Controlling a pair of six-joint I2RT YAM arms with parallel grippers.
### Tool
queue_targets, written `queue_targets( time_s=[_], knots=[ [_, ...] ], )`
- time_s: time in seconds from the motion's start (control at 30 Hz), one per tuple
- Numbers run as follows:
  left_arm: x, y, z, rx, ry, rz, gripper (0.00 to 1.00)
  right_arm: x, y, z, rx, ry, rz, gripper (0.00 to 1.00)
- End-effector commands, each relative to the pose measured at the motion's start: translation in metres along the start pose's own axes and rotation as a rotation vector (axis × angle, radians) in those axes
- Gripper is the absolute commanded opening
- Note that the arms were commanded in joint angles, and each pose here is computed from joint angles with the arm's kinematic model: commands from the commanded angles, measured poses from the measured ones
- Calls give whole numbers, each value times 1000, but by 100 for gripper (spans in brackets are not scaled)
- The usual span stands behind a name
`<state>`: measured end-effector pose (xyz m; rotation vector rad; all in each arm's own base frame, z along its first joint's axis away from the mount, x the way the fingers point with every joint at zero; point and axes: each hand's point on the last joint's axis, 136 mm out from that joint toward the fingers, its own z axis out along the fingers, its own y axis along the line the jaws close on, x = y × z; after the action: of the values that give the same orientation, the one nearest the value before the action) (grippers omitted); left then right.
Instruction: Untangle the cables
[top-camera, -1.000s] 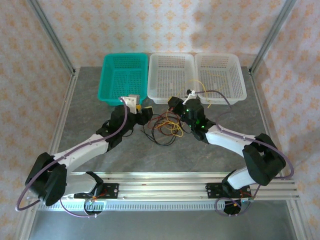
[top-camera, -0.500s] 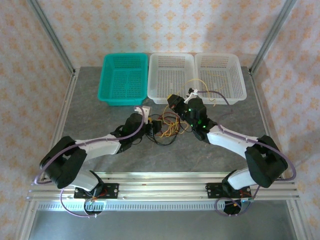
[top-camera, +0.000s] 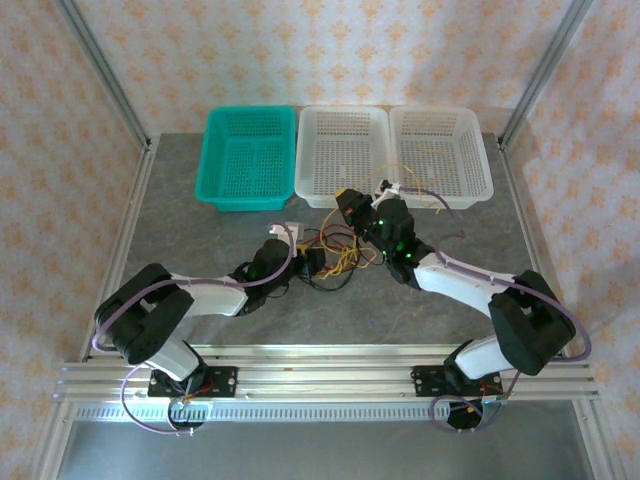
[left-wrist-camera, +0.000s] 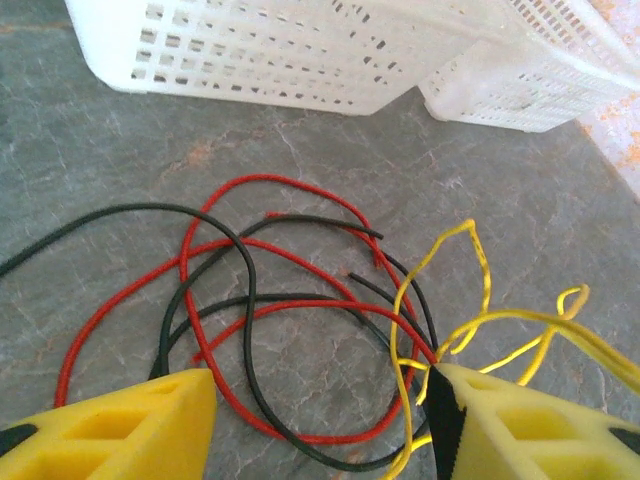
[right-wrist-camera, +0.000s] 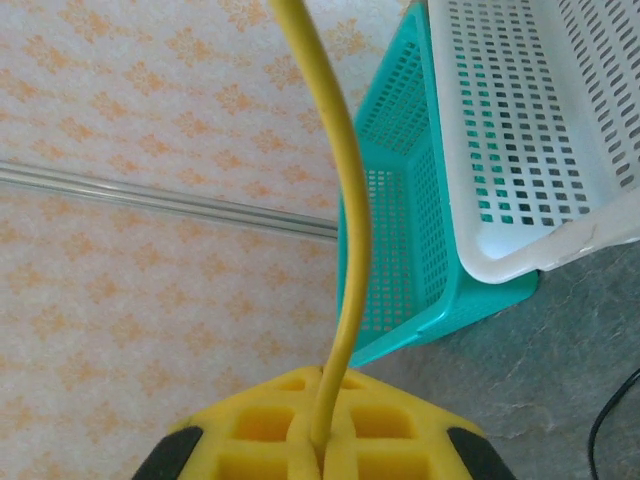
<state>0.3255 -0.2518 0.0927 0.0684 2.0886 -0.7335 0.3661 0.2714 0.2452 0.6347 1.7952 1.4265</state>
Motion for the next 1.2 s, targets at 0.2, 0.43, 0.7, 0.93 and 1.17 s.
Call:
queue_targets(
  time_s=[0.2, 0.43, 0.7, 0.93, 1.17],
  knots=[
    [-7, -14, 4, 50, -61, -44, 61, -13, 50, -12, -143, -22, 91, 0],
    [-13, -26, 13, 61, -62, -16, 62, -20, 62, -16, -213, -17, 185, 0],
    [-15, -28, 12, 53, -77, -21, 62, -50, 83, -22, -233, -87, 115, 0],
    [-49, -28, -3, -25, -145, 33, 66, -78, 78, -30, -48, -179, -176, 0],
    [-92, -50, -8, -47, -195, 116, 70, -123, 59, -32, 303, -171, -646, 0]
  ],
)
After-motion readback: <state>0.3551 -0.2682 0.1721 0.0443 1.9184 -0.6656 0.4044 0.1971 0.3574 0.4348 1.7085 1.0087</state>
